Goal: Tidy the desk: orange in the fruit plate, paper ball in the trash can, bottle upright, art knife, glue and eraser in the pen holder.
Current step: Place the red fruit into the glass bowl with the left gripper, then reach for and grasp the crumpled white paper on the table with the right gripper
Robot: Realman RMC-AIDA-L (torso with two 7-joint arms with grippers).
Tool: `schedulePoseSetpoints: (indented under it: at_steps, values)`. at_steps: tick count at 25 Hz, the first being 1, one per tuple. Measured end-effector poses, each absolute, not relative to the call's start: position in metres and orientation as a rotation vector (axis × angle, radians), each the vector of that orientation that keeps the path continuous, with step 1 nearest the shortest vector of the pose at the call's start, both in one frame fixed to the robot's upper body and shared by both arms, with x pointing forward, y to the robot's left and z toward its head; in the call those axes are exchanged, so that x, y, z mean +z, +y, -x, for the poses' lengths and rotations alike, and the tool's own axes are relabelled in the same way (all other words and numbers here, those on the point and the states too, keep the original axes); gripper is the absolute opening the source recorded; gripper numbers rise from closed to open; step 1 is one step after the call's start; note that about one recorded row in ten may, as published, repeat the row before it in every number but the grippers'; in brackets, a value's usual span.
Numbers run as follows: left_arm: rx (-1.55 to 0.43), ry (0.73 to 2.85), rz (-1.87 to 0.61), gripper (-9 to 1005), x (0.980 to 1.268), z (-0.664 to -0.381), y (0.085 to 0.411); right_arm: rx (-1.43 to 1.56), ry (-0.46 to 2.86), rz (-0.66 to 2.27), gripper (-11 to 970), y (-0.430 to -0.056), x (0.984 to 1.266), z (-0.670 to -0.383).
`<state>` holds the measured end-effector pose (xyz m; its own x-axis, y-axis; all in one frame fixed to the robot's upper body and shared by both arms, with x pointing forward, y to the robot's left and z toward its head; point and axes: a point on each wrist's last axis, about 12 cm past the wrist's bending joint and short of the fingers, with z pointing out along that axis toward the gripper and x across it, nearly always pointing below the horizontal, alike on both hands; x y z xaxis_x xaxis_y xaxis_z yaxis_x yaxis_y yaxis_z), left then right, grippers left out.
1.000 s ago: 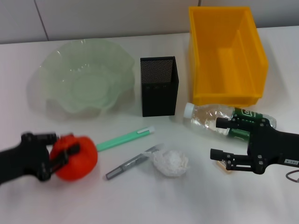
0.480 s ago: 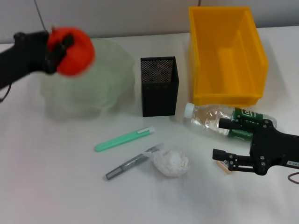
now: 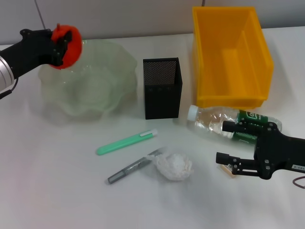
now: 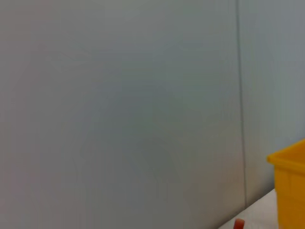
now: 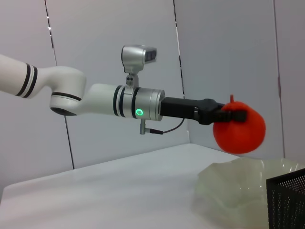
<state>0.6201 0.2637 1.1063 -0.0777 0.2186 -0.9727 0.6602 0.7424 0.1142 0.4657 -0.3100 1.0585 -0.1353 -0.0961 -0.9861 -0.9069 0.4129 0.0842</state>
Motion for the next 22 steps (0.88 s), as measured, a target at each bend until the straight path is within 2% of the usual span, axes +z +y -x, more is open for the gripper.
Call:
schedulePoseSetpoints:
  at_steps: [7, 11, 13, 19, 22]
  values:
    - [-0.401, 1.672, -0.697, 77, 1.101, -0.62, 0.265, 0.912, 1.549, 0.92, 785, -0.309, 1.059, -0.467]
    - [-0.417, 1.664, -0.695, 197, 1.102, -0.617, 0.267, 0.93, 1.563, 0.904, 785, -0.309, 1.06, -0.468]
    - [-0.47, 1.618, -0.727, 461, 1.106, -0.608, 0.27, 0.934, 1.568, 0.899, 785, -0.309, 1.06, -0.468]
    - [-0.499, 1.607, -0.727, 674, 1.104, -0.599, 0.276, 0.952, 1.59, 0.883, 784, -0.311, 1.064, -0.472]
    - [-0.55, 1.596, -0.738, 720, 1.1, -0.586, 0.279, 0.979, 1.615, 0.875, 784, -0.316, 1.076, -0.477]
